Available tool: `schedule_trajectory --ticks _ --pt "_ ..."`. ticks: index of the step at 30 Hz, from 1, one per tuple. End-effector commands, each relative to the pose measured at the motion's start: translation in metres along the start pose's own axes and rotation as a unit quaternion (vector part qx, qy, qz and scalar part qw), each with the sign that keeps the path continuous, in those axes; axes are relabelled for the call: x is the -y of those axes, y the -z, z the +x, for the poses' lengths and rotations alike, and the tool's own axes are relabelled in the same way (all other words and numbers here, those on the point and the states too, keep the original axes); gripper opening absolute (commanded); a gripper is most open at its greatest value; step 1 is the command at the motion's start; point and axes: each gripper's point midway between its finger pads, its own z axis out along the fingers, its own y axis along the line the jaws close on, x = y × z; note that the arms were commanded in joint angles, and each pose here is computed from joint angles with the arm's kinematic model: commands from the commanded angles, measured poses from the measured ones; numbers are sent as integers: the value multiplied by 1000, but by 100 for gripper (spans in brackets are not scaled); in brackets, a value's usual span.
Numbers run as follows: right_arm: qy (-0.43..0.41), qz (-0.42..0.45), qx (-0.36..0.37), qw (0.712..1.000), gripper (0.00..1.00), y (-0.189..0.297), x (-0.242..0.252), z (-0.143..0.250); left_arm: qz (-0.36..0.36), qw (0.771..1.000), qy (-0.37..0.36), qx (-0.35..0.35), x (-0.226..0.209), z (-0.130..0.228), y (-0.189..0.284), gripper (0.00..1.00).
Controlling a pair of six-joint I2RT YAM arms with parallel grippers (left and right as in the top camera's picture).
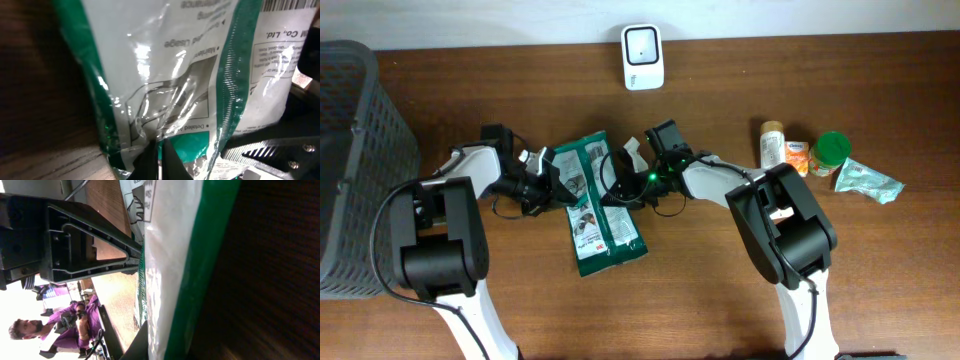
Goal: Scan the item barcode
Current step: 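Lift the packet with the right gripper as the left gripper releases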
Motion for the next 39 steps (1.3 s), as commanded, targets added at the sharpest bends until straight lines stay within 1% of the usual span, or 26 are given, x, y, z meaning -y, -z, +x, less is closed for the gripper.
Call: schedule_trajectory --ticks 1,2,6,8,10,12,13,15,17,19,21,23,26,27,29,31,33,36,37,38,39 --pt "27 -19 17 999 4 23 -18 -10 -37 999 -22 -20 -12 2 -4 14" --pt "38 -18 26 999 4 34 -22 -14 -36 999 -38 -8 -5 -6 10 20" --pt "80 -7 41 996 4 71 -32 -14 -56 991 -89 81 25 -42 82 31" --pt "107 -4 37 993 4 78 -40 -8 -65 986 -107 108 35 -48 101 36" --pt "134 11 14 991 4 83 -41 7 -67 982 -132 120 42 -49 109 37" --pt "137 50 -20 989 4 86 -30 23 -67 981 -133 121 42 -50 109 38" --pt "139 89 -40 986 4 90 -20 32 -72 981 -133 122 40 -50 110 38" --pt "156 166 -73 971 4 100 -7 40 -80 980 -133 123 37 -51 110 38" --pt "190 218 -90 953 4 108 -5 38 -80 980 -133 124 37 -52 110 38" --pt "227 238 -97 939 4 110 -11 34 -80 980 -133 123 37 -51 110 39" --pt "253 231 -112 933 4 109 -15 38 -80 980 -132 122 38 -51 110 38" --pt "261 184 -109 941 4 104 -32 40 -80 980 -133 122 38 -51 109 39" --pt "276 87 -76 954 4 104 -75 28 -80 980 -133 121 38 -51 109 42" --pt "283 50 -59 956 4 111 -95 21 -80 980 -133 121 38 -51 109 43" --pt "285 10 -34 958 4 130 -117 10 -80 980 -133 121 38 -51 109 44" --pt "281 -5 -14 960 4 150 -129 1 -81 980 -133 122 37 -51 109 44" --pt "285 -2 4 958 4 167 -137 -4 -99 979 -130 123 31 -52 111 45" --pt "318 1 28 948 4 187 -158 0 -105 978 -130 124 30 -52 111 47" --pt "332 1 34 943 4 192 -166 3 -105 978 -131 125 30 -53 111 54" --pt "355 3 45 934 4 201 -182 10 -107 977 -131 126 29 -54 111 68" --pt "373 3 57 926 4 210 -196 17 -118 976 -130 128 26 -55 112 86"
